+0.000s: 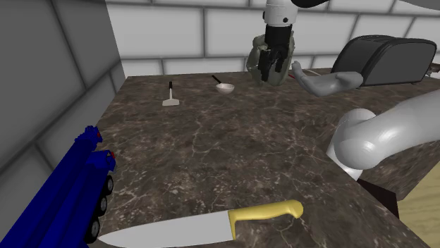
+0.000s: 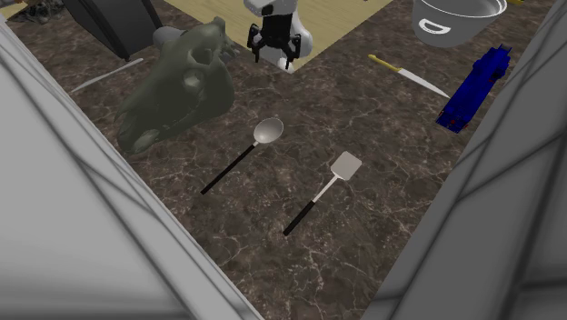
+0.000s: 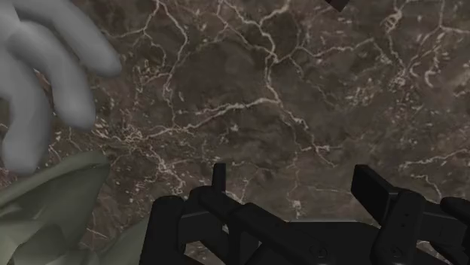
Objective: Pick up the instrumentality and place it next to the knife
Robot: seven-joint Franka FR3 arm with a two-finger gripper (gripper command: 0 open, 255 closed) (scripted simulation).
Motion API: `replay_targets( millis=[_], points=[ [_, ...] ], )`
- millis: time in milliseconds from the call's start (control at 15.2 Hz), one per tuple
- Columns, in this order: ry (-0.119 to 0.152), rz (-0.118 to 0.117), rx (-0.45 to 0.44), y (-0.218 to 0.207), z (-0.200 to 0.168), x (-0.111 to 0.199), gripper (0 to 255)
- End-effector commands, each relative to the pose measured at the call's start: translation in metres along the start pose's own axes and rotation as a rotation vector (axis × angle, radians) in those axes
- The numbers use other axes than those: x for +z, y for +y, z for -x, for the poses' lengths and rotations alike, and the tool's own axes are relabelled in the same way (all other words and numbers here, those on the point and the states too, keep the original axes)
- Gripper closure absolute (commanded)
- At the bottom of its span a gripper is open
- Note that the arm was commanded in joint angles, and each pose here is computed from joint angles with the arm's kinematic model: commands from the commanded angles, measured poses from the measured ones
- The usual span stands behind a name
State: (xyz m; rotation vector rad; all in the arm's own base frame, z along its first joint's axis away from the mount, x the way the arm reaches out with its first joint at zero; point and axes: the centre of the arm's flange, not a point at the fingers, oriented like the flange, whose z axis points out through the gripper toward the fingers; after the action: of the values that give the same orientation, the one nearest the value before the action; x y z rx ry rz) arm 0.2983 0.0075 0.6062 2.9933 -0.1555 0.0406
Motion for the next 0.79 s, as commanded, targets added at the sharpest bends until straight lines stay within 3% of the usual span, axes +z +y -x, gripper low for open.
replay_targets(
  millis=[0,726],
  points=[
    [0.0,0.0,0.0,0.0,0.0,0.0,0],
    [-0.004,-0.038,0.21,-0.087,-0.11,0.017,0]
  ],
)
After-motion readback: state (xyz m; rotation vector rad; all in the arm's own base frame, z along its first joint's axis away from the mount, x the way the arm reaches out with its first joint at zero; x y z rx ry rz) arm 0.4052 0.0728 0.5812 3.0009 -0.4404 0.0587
